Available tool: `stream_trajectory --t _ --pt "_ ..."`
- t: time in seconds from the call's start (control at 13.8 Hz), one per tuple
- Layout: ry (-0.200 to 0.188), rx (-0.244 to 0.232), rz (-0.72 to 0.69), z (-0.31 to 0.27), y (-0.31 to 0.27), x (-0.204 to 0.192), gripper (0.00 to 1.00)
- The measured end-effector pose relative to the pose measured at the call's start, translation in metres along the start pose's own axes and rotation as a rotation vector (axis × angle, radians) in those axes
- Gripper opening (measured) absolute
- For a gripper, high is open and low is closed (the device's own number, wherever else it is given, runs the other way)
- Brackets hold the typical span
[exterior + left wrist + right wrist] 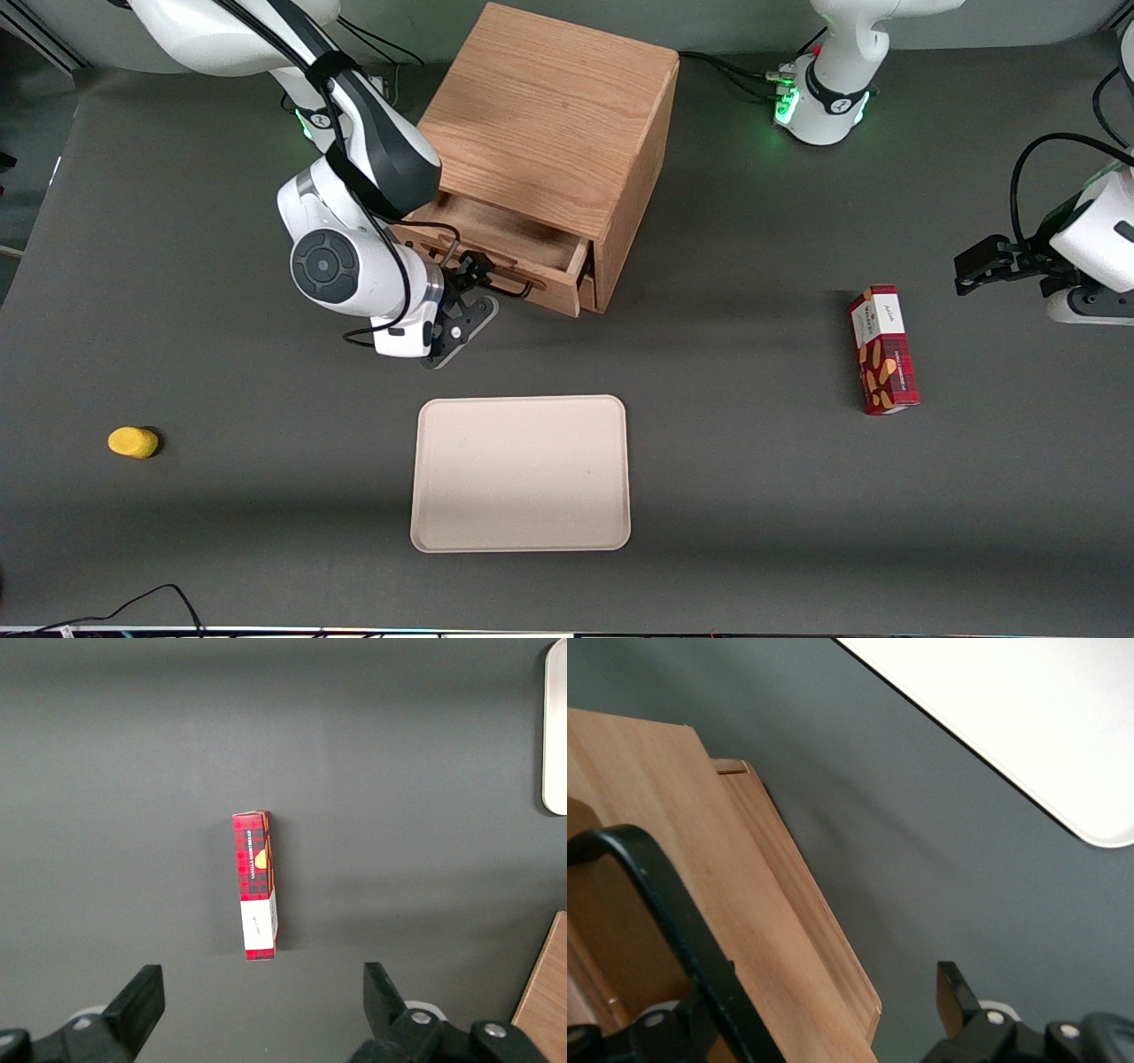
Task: Close top drawer
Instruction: 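Keep pushing the drawer with the right gripper until flush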
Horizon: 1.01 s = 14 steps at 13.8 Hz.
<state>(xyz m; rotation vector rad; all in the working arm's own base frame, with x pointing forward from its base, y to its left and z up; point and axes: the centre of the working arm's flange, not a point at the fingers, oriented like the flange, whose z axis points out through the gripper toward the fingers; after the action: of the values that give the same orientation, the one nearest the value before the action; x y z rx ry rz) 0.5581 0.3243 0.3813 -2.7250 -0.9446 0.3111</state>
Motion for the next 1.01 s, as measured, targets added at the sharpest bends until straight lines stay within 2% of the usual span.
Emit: stream_trajectory --t 1.01 --pt "-0.032 -0.001 0.093 0.011 -0.040 -0.016 1.00"
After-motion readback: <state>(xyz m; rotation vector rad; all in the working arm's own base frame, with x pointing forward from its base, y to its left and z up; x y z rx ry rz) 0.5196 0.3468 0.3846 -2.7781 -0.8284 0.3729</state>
